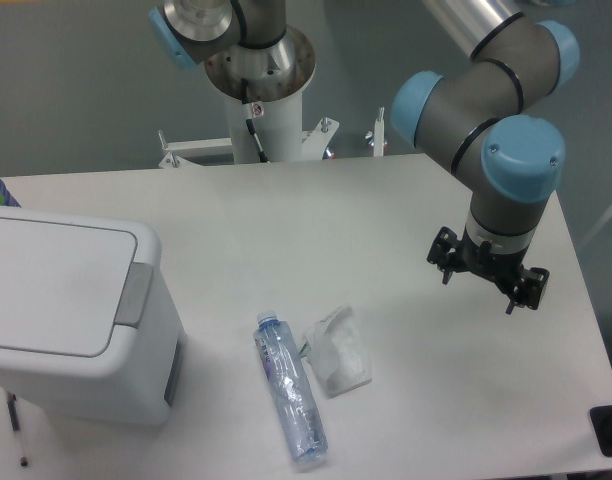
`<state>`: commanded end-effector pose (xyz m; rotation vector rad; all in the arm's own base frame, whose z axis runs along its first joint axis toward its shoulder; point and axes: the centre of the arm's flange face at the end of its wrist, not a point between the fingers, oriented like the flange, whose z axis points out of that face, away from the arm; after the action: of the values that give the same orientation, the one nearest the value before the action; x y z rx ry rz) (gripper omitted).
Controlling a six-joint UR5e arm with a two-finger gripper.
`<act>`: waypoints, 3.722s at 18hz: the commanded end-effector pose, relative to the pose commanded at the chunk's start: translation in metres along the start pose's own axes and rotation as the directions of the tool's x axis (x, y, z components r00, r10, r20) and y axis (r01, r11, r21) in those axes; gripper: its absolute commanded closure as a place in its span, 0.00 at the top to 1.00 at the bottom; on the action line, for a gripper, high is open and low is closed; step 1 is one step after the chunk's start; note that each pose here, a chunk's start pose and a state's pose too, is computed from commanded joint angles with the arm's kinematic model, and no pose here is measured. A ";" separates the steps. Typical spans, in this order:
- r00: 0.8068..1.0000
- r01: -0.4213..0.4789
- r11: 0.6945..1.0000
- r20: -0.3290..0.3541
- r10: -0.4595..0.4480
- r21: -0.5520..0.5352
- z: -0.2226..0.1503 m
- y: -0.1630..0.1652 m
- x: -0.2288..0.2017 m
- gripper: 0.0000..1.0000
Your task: Open the trash can
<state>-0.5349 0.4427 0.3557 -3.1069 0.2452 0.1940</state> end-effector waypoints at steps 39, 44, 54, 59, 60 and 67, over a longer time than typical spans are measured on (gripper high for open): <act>0.870 0.443 0.770 -0.429 -0.244 0.460 -0.166 -0.154 0.210 1.00; 0.838 0.484 0.765 -0.476 -0.266 0.425 -0.159 -0.178 0.235 1.00; 0.856 0.472 0.745 -0.447 -0.259 0.472 -0.144 -0.190 0.225 1.00; 0.855 0.472 0.751 -0.449 -0.261 0.462 -0.135 -0.188 0.229 1.00; 0.854 0.472 0.752 -0.449 -0.262 0.460 -0.134 -0.187 0.229 1.00; 0.855 0.472 0.753 -0.447 -0.264 0.459 -0.134 -0.187 0.229 1.00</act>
<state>-0.2645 0.5878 0.4619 -2.4969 -0.2858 -0.3904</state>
